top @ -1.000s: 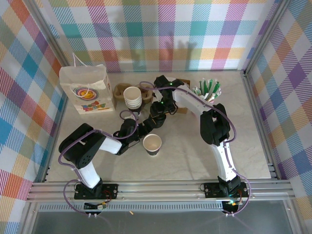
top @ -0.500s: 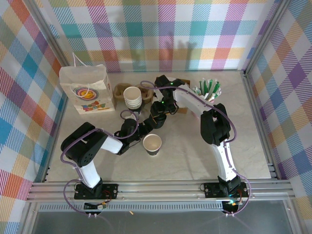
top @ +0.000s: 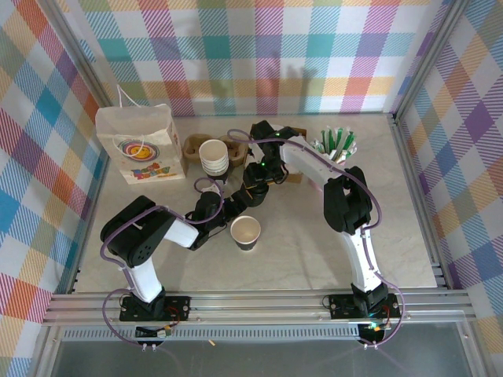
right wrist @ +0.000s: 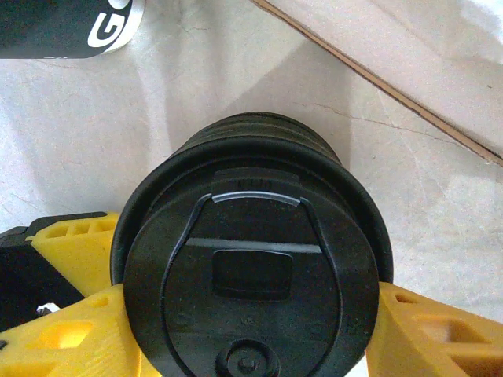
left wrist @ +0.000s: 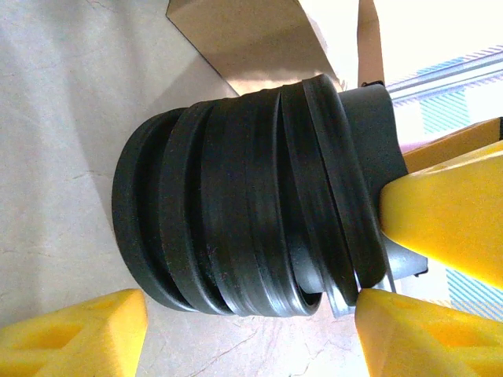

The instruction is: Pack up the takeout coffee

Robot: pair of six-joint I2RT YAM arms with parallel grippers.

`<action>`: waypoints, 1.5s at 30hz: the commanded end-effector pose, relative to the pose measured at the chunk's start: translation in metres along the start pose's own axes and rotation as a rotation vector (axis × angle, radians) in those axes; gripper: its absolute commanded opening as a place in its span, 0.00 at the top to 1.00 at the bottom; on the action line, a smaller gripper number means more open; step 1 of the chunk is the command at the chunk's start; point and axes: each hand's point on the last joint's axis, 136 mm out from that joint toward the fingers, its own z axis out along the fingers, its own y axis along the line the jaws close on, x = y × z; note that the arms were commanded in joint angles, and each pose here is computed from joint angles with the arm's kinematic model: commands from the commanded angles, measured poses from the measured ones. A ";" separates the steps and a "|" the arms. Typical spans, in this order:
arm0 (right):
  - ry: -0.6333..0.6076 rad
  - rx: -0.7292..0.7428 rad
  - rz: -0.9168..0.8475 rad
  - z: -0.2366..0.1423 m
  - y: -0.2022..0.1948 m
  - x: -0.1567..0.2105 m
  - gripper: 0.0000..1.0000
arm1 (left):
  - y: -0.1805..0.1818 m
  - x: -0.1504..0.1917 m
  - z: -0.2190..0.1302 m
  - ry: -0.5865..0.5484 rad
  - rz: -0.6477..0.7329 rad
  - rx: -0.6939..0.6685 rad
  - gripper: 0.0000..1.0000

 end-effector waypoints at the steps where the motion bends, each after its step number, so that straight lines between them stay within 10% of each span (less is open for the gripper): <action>1: 0.005 -0.072 0.004 -0.027 0.018 0.008 0.48 | 0.049 0.033 -0.002 0.093 -0.051 -0.151 0.31; 45: -0.053 -0.055 -0.028 -0.050 0.017 0.000 0.48 | 0.075 0.032 -0.014 0.063 -0.087 -0.289 0.34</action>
